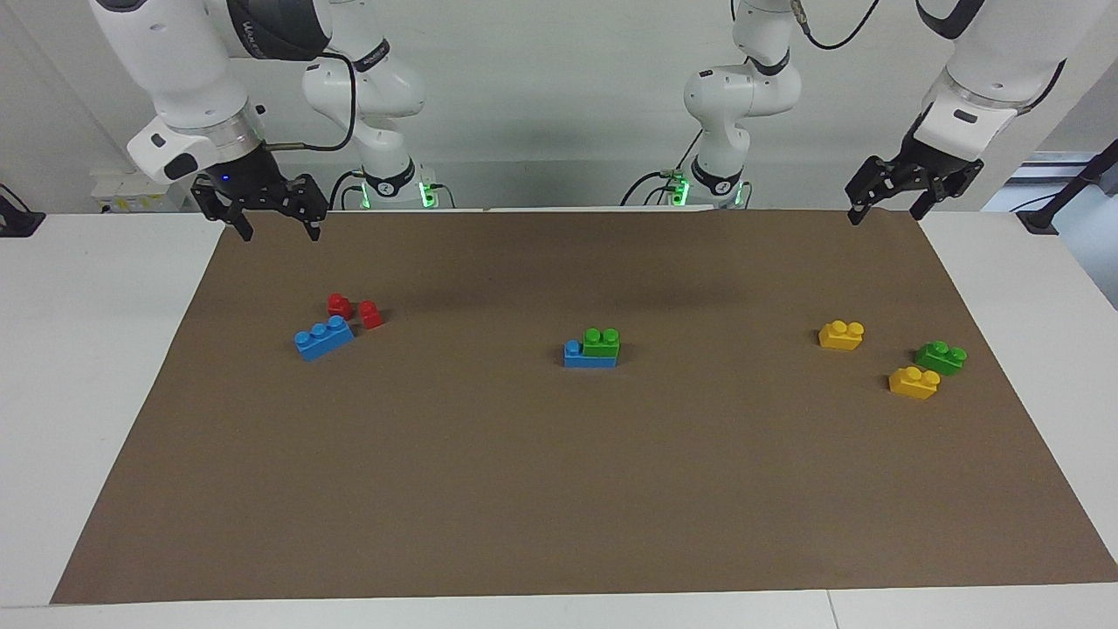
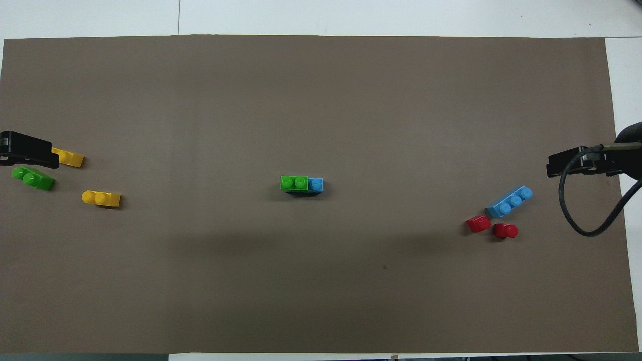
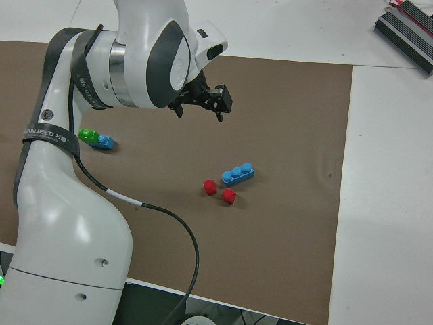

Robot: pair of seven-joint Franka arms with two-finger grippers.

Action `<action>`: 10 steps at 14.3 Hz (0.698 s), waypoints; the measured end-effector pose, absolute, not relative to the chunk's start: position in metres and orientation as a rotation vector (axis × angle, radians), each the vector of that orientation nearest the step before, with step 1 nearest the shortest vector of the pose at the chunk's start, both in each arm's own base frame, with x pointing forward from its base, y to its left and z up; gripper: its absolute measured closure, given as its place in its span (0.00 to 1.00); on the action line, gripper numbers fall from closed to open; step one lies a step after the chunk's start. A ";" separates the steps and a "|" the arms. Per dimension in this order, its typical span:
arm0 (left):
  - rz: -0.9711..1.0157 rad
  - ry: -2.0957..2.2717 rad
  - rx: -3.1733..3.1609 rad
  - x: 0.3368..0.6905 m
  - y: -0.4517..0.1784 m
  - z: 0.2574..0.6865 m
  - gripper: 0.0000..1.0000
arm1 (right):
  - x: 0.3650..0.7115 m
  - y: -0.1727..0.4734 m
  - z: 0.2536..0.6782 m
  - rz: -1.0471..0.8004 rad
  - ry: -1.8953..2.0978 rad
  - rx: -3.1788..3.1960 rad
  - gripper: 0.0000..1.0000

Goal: Remove green block with left arm and hold with right

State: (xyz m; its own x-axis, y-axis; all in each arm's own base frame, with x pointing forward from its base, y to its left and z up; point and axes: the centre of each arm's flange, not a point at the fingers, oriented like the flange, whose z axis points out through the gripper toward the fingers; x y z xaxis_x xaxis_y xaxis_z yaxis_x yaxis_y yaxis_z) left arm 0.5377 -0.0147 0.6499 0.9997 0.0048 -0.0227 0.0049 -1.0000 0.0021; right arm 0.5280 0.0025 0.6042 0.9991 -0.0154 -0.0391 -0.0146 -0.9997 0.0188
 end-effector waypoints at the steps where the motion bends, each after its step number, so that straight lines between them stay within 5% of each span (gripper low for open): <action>1: -0.036 0.008 3.139 0.538 -0.015 0.650 0.00 | 0.528 0.003 0.604 -0.062 -0.023 3.122 0.00; 10: -0.058 0.109 3.139 0.536 -0.022 0.643 0.00 | 0.528 -0.003 0.604 -0.063 -0.052 3.122 0.00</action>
State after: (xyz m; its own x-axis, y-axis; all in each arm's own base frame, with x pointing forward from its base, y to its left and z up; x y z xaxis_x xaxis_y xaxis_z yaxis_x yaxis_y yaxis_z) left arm 0.5356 -0.0225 0.6435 0.9969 0.0692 -0.0368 0.0692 -0.9976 -0.0016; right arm 0.5279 -0.0034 0.6039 0.9986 -0.0335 -0.0399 -0.0327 -0.9993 0.0192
